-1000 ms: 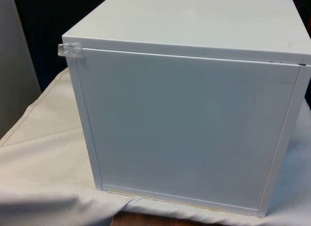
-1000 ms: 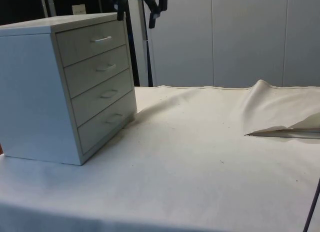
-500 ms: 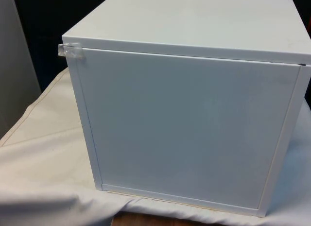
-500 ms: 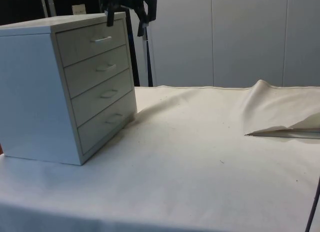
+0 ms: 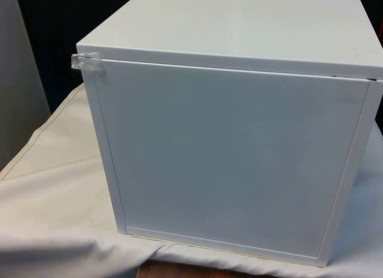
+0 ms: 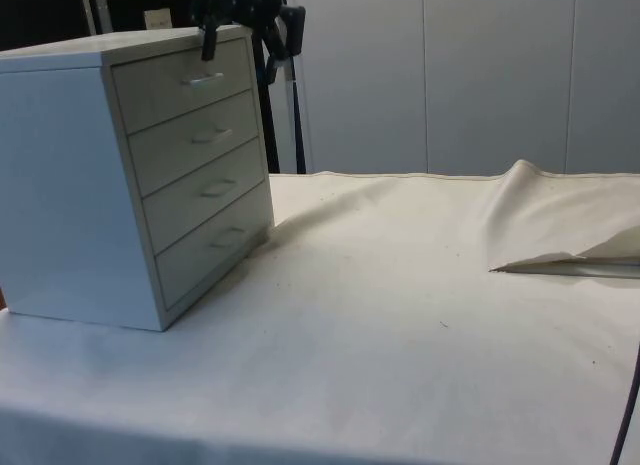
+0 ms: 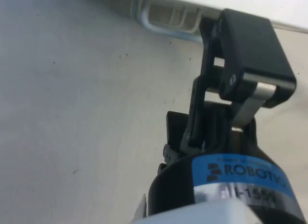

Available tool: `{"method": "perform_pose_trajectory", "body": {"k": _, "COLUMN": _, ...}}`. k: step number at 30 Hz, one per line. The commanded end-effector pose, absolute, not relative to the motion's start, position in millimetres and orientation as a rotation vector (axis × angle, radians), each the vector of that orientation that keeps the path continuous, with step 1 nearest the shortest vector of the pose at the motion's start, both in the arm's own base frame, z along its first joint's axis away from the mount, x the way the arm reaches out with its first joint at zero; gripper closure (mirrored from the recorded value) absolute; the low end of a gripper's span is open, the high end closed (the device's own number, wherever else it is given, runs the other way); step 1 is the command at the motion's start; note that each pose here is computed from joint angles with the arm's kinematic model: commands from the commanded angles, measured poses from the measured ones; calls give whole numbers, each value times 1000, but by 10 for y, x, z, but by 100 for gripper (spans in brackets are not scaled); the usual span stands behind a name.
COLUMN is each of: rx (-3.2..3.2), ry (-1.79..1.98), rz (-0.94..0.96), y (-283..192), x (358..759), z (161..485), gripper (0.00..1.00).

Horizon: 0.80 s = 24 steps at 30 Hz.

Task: Open the drawer, then close it.

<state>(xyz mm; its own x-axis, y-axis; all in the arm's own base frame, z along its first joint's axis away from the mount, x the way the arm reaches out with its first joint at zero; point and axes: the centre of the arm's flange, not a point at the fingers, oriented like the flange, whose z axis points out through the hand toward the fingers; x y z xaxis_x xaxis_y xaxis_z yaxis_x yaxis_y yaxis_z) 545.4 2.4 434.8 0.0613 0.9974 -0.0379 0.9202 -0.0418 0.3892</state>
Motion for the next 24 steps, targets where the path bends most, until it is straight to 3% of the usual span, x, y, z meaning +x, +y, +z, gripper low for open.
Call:
{"method": "perform_pose_trajectory", "body": {"k": 1, "rx": 2029, "ry": 1933, "rz": 351, "y": 25, "x": 5453, "z": 4338, "gripper": 0}}
{"method": "perform_pose_trajectory", "body": {"k": 24, "rx": 1971, "ry": 1922, "rz": 371, "y": 160, "x": 5533, "z": 4164, "gripper": 0}}
